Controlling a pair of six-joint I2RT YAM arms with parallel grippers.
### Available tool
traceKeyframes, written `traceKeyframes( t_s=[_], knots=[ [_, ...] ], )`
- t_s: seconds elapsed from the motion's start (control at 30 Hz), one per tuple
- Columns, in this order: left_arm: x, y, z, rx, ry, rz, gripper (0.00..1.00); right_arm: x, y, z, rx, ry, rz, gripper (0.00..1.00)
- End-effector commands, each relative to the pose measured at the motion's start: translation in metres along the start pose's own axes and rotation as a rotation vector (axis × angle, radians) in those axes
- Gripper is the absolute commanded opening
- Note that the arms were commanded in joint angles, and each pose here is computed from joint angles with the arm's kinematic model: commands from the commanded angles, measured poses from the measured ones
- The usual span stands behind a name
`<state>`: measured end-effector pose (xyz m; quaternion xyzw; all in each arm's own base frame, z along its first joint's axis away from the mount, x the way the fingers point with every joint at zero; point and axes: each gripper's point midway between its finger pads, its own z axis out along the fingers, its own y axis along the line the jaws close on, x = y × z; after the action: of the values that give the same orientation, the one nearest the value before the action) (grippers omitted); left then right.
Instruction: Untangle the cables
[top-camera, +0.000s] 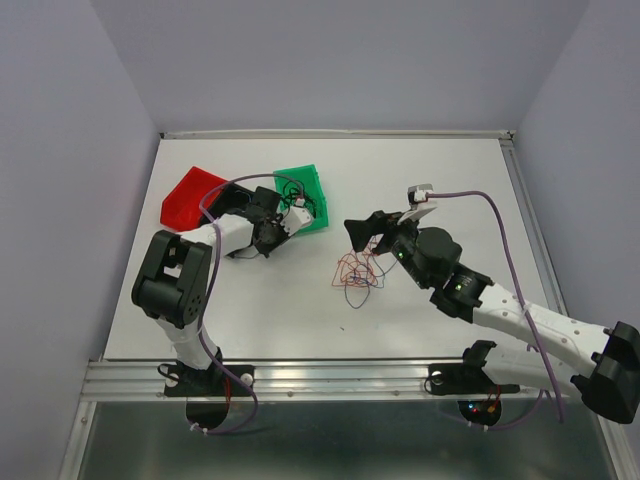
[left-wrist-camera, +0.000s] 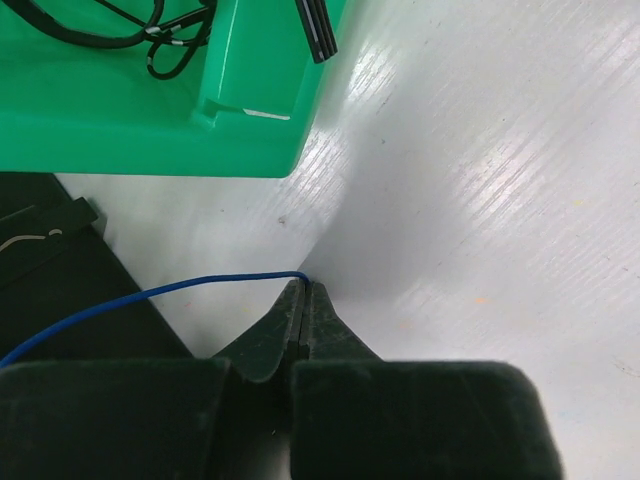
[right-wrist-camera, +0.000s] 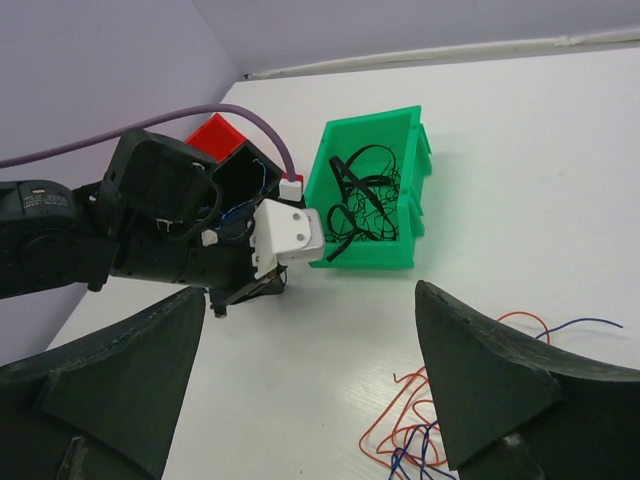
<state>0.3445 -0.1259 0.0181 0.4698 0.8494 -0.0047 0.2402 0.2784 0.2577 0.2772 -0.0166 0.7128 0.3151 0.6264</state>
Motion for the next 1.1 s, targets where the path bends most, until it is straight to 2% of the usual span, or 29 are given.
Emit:
traceKeyframes(
  t_s=[0.0,0.17,0.37,0.47,0.77,1.07],
  knots=[
    [0.021,-0.012,-0.011,0.066,0.075,-0.022,0.00,-0.007,0.001,-0.003,-0.004,-0.032,0.005,0.90],
    [-0.011,0.009,-0.060,0.013,-0.038,-0.025,0.00,-0.006,0.001,-0.002,-0.002,-0.030,0.004,0.90],
    [-0.039,0.026,-0.115,0.042,-0.158,-0.034,0.00,-0.006,0.002,-0.002,-0.005,-0.029,0.004,0.90],
    [-0.042,0.029,-0.128,0.078,-0.182,-0.048,0.00,-0.006,0.002,-0.001,-0.005,-0.029,0.006,0.90],
    [-0.031,0.075,-0.138,-0.004,-0.188,-0.098,0.00,-0.004,0.002,-0.002,-0.009,-0.025,0.008,0.90],
    [-0.008,0.118,-0.100,-0.041,-0.138,-0.166,0.00,-0.004,0.002,-0.001,-0.009,-0.025,0.008,0.90]
  ],
)
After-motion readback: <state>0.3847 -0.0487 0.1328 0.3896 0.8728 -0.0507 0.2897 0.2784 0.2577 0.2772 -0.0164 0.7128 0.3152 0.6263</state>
